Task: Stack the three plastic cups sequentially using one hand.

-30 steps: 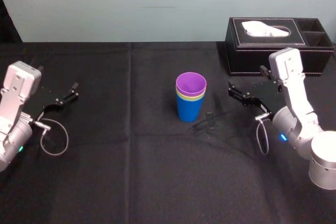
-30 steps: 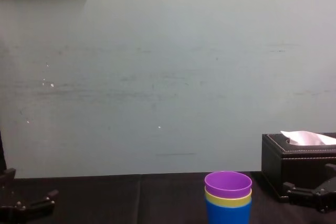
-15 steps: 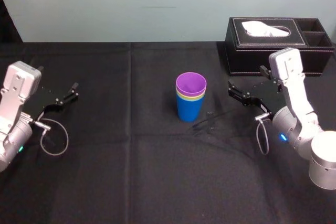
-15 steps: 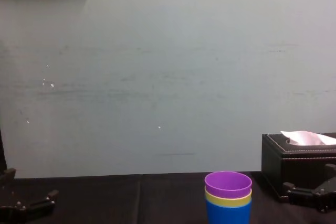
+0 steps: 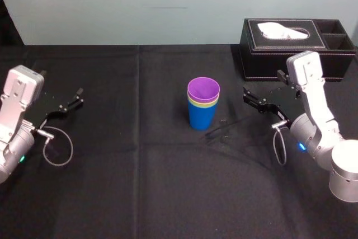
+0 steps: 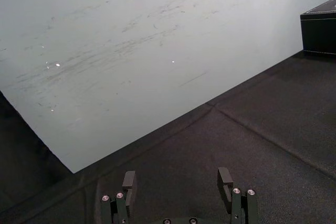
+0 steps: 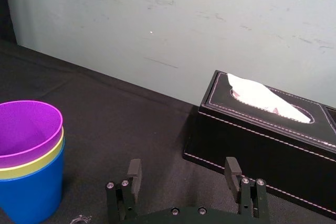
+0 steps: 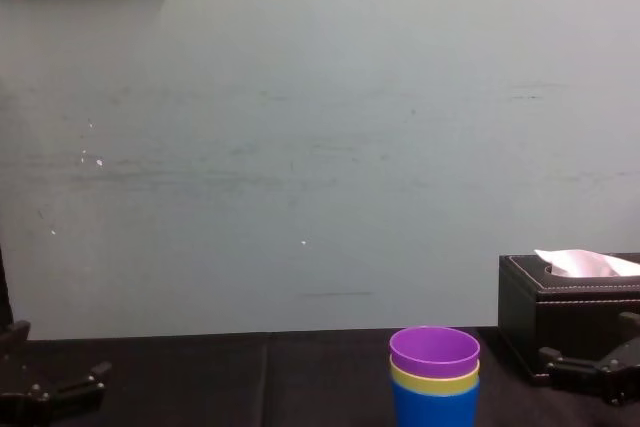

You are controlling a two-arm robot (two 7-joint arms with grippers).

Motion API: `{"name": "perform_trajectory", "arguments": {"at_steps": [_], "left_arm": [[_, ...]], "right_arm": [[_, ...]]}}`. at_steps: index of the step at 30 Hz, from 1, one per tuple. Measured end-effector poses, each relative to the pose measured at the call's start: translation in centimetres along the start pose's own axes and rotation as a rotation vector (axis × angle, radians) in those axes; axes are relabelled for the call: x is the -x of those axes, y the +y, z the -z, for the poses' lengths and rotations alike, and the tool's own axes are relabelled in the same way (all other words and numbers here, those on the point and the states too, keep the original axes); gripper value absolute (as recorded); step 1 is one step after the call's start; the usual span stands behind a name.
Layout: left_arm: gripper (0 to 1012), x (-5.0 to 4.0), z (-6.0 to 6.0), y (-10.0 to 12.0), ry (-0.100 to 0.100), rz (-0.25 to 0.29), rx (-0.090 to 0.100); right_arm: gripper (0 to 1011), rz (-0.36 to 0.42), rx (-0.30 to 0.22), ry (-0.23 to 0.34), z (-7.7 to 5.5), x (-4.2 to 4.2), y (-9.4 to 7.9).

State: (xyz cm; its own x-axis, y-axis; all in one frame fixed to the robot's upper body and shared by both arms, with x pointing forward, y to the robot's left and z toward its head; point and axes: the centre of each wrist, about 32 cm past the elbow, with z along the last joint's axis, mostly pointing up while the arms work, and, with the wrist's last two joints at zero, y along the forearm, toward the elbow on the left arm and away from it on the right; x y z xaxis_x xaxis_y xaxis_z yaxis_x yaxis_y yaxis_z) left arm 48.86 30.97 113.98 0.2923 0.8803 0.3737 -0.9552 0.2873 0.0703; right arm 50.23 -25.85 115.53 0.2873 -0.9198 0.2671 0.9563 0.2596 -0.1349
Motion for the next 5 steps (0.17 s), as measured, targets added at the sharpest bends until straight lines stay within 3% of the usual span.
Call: {"name": "perform_trajectory", "arguments": {"at_steps": [5], "left_arm": [[1011, 0.0, 0.0, 0.0, 0.0, 0.0, 0.0]], "right_arm": [[1003, 0.0, 0.0, 0.0, 0.0, 0.0, 0.0]]}}
